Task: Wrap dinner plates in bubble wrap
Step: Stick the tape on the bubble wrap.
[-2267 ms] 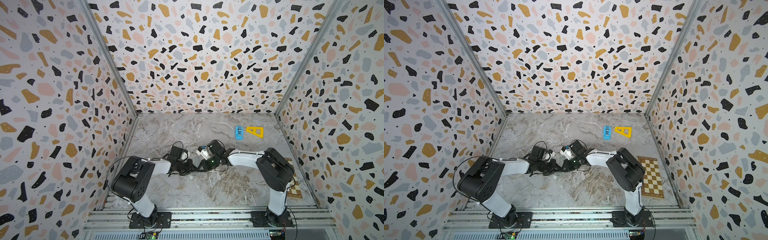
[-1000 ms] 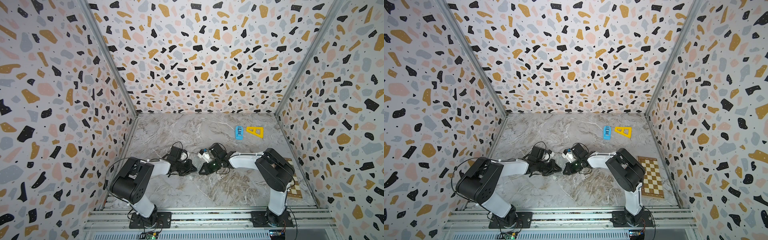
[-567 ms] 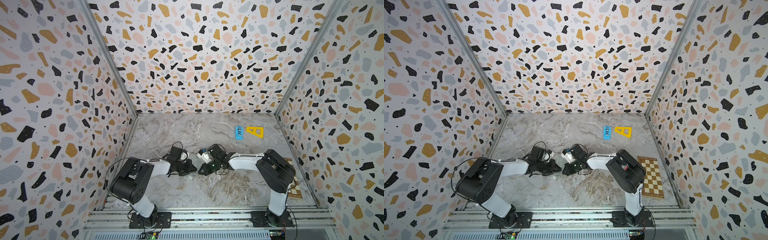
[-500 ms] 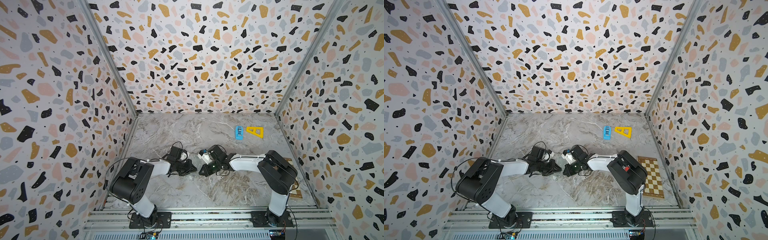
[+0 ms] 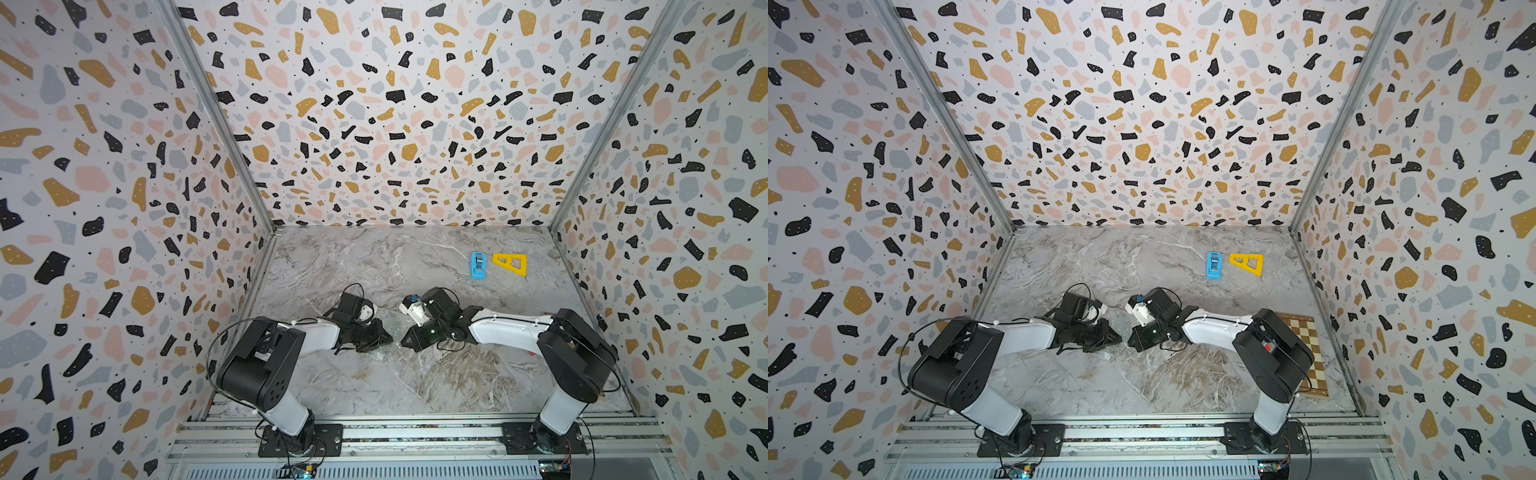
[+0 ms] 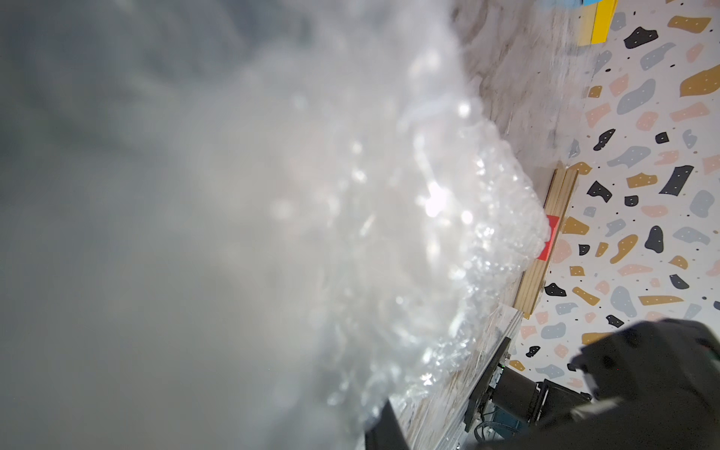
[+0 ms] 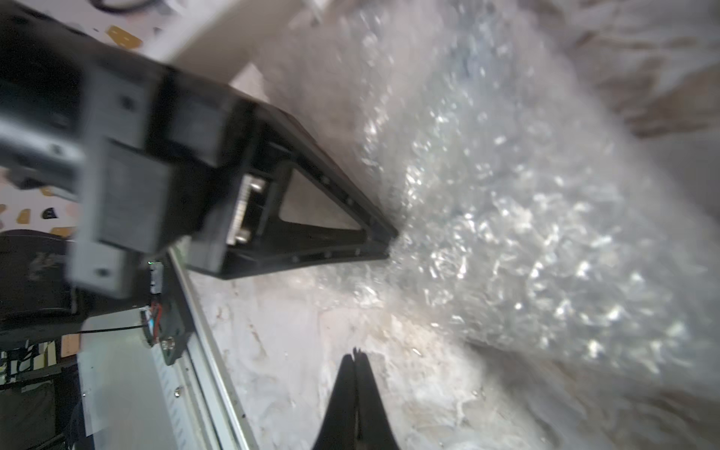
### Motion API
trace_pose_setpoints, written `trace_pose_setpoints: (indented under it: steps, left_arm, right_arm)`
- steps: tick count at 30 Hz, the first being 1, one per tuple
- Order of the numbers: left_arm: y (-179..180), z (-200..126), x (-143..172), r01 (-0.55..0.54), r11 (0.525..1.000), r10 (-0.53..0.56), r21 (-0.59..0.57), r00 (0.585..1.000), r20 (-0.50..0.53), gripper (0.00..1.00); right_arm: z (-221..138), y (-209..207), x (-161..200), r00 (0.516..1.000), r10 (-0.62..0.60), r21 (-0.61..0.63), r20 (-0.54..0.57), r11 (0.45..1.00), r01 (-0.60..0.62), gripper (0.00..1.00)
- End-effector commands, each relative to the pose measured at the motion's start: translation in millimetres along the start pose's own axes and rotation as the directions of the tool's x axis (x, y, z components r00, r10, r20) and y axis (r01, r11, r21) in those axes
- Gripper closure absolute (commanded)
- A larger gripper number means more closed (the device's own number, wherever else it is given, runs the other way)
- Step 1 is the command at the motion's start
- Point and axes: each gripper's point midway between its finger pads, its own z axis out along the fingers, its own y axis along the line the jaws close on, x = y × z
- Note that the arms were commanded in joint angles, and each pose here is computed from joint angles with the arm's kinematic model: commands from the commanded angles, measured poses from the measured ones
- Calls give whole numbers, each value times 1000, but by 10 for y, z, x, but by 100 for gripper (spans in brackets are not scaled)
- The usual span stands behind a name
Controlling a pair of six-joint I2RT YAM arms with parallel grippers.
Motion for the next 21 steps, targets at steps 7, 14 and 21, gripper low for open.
trace_pose_setpoints:
  steps: [7, 14, 21]
  left_arm:
    - [354, -68, 250, 105, 983, -113, -151, 992, -47, 86]
    - [313, -155, 199, 108, 985, -113, -134, 993, -31, 85]
    - [289, -312, 38, 153, 987, -153, -53, 988, 10, 85]
  right_arm:
    - [290, 175, -60, 1000, -24, -98, -18, 995, 22, 96]
    - [504, -94, 110, 998, 2, -46, -55, 999, -4, 96]
    - [529, -200, 194, 997, 8, -8, -71, 1000, -8, 96]
